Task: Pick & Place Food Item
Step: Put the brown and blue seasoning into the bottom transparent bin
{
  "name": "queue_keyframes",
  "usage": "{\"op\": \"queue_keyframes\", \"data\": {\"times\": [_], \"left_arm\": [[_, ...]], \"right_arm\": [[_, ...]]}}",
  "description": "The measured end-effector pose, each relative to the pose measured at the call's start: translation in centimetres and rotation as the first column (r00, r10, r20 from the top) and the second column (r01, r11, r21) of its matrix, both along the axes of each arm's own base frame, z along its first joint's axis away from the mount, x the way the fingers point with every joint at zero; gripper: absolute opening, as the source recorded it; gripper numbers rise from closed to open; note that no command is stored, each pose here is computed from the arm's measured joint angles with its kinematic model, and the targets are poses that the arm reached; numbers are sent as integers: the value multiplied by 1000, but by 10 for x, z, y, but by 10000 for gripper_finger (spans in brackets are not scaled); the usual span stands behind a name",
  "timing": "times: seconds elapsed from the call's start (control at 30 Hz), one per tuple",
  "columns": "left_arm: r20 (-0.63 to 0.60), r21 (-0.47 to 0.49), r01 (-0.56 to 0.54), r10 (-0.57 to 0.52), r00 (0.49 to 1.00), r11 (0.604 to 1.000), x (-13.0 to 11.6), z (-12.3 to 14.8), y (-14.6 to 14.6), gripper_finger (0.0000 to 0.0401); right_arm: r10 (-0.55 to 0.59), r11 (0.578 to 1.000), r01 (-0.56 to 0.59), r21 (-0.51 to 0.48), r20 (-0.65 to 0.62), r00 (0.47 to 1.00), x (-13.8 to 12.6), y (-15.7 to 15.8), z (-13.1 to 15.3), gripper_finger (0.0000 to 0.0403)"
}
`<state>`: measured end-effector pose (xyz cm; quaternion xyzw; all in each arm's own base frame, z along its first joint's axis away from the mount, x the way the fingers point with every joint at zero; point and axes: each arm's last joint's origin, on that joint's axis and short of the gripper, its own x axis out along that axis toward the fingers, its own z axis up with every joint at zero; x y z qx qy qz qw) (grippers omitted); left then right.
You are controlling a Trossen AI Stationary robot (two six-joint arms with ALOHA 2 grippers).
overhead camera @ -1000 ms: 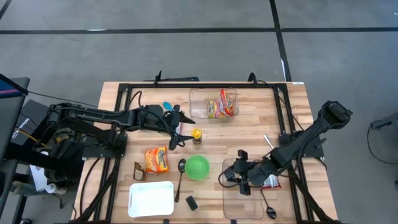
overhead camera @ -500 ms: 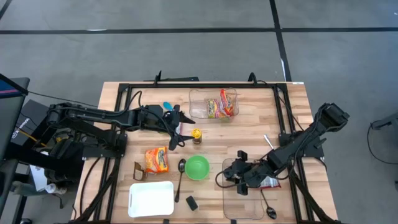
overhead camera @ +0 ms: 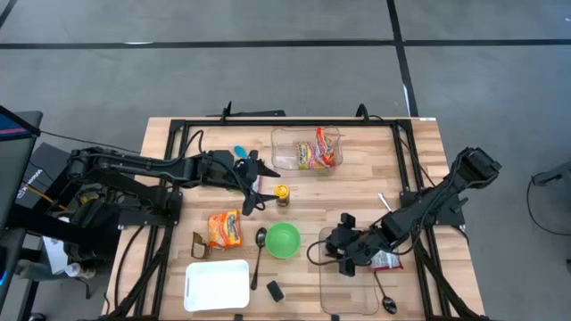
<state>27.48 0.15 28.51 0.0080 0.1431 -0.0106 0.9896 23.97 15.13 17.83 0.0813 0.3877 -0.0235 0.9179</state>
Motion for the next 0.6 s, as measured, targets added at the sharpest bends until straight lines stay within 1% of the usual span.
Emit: {"op": "queue_keyframes", "data": {"times": [0.27,0.6], "left_arm": [[0,0,0,0,1000,1000,0,0,0,304],[0,0,0,0,1000,1000,0,0,0,304]], "right_arm": [[5,1000,-4,19,-11,1000,1,-2,0,243],[33,995,-28,97,-52,998,7,-11,1,244]]}}
